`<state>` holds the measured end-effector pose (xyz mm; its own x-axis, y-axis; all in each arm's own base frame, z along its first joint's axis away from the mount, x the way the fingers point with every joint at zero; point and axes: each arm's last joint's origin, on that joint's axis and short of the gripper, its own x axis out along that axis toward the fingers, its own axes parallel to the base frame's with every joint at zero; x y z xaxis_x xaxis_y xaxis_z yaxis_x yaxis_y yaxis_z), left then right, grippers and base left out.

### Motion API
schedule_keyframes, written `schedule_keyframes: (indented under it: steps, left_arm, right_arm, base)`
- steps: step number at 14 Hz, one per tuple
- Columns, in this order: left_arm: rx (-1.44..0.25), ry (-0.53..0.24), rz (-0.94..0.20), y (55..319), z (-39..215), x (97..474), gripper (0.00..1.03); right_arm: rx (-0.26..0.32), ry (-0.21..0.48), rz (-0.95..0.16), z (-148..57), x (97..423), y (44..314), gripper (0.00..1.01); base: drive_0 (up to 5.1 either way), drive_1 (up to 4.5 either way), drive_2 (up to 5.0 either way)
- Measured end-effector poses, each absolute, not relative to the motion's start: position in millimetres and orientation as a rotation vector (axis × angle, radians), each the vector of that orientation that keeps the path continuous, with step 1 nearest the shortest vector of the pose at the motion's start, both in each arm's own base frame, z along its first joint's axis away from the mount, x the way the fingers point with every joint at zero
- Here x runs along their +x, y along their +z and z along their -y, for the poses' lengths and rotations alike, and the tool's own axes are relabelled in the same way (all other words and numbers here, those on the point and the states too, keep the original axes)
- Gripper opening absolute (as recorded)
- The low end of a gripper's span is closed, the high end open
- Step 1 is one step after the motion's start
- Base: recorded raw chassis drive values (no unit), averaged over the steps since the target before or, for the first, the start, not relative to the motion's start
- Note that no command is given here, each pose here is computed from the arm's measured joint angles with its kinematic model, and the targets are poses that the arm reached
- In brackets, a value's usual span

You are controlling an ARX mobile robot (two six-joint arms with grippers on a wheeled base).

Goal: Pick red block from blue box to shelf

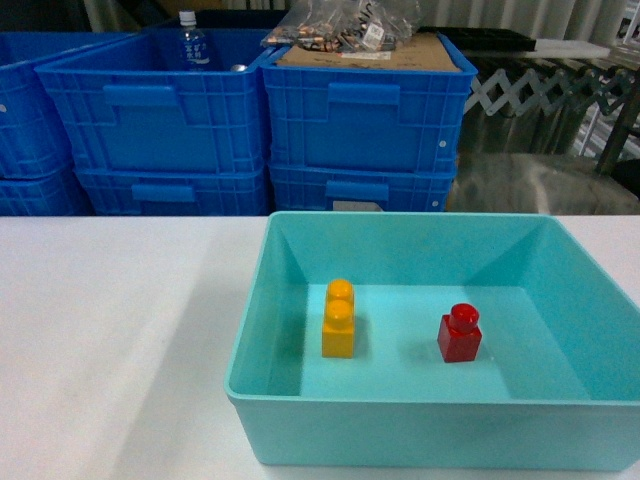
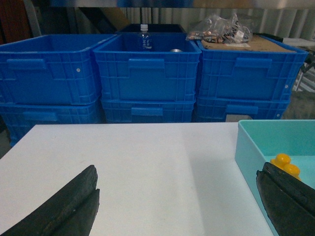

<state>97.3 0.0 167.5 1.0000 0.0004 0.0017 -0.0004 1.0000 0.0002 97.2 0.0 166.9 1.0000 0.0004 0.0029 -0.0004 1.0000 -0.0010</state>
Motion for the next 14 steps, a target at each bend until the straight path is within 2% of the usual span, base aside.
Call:
schedule_keyframes:
  steps: [10, 11, 13, 14]
  left_arm:
    - [0.001, 0.000, 0.002, 168, 0, 97, 0.98]
    - [0.000, 0.000, 0.002, 168, 0, 97, 0.98]
    - [0.001, 0.000, 0.002, 168, 0, 97, 0.98]
    - [0.000, 0.002, 0.002, 168, 0, 97, 0.98]
  right_arm:
    - [-0.001, 0.000, 0.003, 0, 97, 167, 0.98]
    - [-0.020, 0.039, -0.043, 0, 97, 165, 0.98]
    - [-0.101, 0.217, -0.172, -12, 105, 166, 0.98]
    - [-0.118, 0.280, -0.160, -23, 113, 182, 0.98]
  base:
    - [0.0, 0.00, 0.0]
    - [0.0, 0.00, 0.0]
    - [0.0, 0.00, 0.0]
    - [0.0, 0.00, 0.0]
